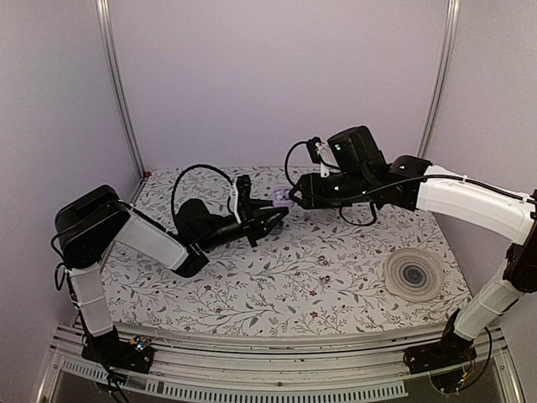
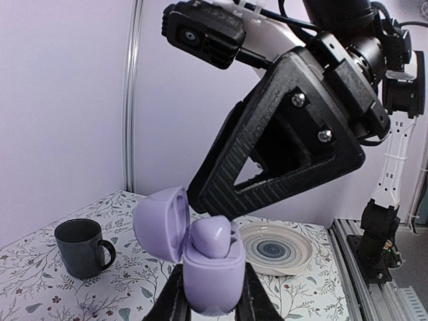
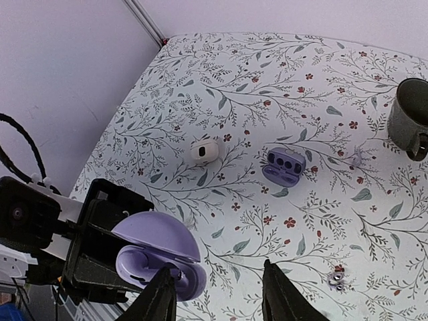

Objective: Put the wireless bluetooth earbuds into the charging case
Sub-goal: Insert the left earbud into the left side groove of the charging case.

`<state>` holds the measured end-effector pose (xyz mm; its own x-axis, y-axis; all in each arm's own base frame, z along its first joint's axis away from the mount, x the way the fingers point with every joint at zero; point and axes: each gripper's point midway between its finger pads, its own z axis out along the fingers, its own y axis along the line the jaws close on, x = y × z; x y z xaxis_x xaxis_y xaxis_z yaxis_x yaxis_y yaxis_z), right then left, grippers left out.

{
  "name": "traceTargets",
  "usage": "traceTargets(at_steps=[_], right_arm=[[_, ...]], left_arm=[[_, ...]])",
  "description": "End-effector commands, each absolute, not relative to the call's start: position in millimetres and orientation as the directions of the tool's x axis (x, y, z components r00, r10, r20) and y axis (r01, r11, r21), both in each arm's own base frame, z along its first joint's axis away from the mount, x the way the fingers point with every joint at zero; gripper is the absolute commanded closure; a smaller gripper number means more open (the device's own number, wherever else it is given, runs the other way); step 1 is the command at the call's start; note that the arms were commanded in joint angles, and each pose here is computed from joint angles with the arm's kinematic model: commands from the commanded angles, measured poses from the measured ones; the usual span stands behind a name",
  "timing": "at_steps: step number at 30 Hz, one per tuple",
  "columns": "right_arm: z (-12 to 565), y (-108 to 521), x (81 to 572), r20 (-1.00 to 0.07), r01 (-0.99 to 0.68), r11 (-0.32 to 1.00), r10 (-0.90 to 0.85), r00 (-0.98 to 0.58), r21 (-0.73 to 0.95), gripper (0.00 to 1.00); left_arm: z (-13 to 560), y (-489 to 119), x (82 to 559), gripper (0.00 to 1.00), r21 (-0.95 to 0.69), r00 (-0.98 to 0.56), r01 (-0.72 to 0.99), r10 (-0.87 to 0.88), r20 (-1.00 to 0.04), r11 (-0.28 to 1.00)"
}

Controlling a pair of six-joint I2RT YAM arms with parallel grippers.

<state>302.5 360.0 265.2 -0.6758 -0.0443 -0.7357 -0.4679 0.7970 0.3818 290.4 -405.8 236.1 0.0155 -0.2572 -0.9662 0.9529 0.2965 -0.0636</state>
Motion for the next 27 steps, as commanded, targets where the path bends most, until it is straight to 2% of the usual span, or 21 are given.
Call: traceTargets(at_steps=[1,6,14,19,27], right_arm=[[270.0,361.4,305.1,-0.751,-0.464,0.805,-0.036,-0.66,0.369,0.55],[271.4,360.9,305.1,-0.755,-0.466,0.805,-0.035,-0.655,0.367,0.55],[257.9,373.0,292.2,-0.744,-0.532,0.789,-0.15,-0.651,0.307,0.55],[243.3,367.9,291.7,-0.722,-0.517,0.822,-0.206,-0.66,0.238,0.55],[252.8,347.1,297.0,-0.721,-0.417,0.88,-0.137,-0.679,0.225,0.55]], left_arm=[[254.6,-406.2,283.3,1.0,-0.019,0.065,0.959,-0.282,-0.957,0.284],[253.9,-406.9,282.5,1.0,-0.013,0.069,0.958,-0.275,-0.959,0.286],[252.9,-408.9,280.8,1.0,-0.001,0.076,0.959,-0.263,-0.962,0.283],[253.7,-408.1,281.6,1.0,-0.002,0.077,0.958,-0.265,-0.961,0.287],[252.9,-405.3,280.1,1.0,-0.017,0.066,0.957,-0.272,-0.96,0.289]])
